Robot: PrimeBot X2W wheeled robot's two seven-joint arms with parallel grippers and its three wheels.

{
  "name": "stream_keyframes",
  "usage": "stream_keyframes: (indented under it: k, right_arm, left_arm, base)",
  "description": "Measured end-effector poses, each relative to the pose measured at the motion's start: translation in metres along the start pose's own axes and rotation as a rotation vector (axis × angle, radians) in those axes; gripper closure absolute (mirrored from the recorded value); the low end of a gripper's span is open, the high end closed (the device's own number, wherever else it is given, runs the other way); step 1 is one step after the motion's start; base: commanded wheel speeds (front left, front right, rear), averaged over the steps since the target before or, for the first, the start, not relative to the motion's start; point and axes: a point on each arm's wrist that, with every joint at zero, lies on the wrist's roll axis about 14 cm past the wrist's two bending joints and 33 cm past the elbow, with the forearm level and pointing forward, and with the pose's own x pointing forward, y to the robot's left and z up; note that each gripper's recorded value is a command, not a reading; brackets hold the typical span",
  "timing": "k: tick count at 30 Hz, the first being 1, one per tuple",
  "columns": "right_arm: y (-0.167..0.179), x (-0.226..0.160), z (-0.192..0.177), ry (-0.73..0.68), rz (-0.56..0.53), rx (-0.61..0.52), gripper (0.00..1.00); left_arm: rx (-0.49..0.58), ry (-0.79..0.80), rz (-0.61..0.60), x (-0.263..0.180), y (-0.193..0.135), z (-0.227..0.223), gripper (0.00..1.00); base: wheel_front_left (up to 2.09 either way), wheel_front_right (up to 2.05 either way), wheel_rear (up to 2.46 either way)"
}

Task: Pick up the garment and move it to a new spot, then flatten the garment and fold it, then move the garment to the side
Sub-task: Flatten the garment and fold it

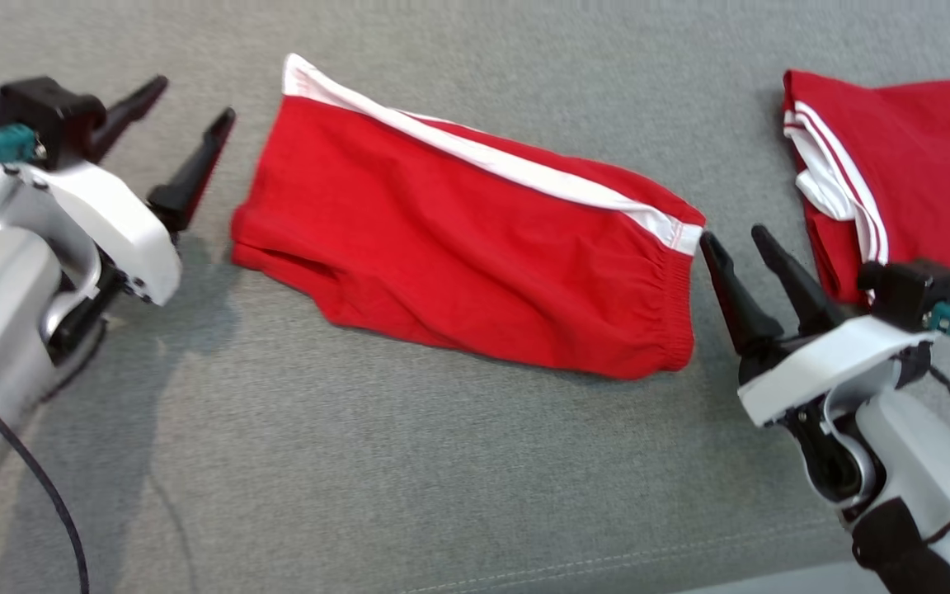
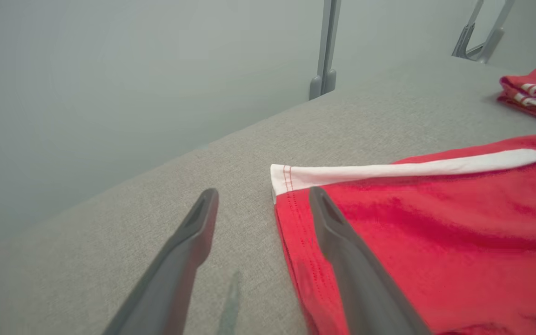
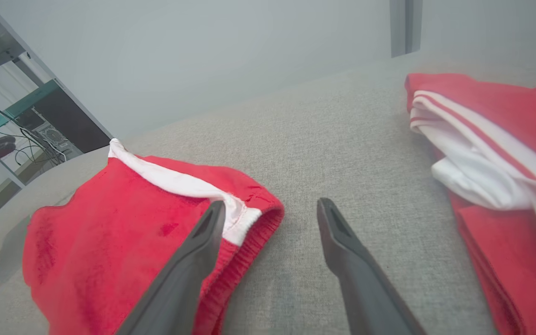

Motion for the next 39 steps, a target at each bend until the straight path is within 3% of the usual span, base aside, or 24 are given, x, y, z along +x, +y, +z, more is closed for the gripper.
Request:
stream_keyframes:
  k: [4, 13, 29, 39]
  right_arm:
    - [0.016, -0.007, -0.004, 0.004, 0.037, -0.004, 0.0]
    - [0.042, -0.013, -0.008, -0.003, 0.093, -0.01, 0.0]
    - [0.032, -0.017, -0.026, 0.037, 0.056, 0.002, 0.0]
    - [0.026, -0.019, -0.031, 0.048, 0.04, -0.004, 0.0]
  left_arm:
    - [-0.081, -0.064, 0.056, -0.027, -0.003, 0.008, 0.0]
    - [-0.263, -0.077, 0.182, -0.075, -0.017, -0.033, 0.0]
    - [-0.464, -0.035, 0.179, -0.034, -0.04, -0.066, 0.0]
    - [-0.465, 0.062, 0.184, -0.024, -0.039, -0.087, 0.0]
  base:
    - [0.0, 0.0, 0.0]
    - [0.0, 0.0, 0.0]
    - [0.0, 0.0, 0.0]
    - [0.0, 0.0, 0.0]
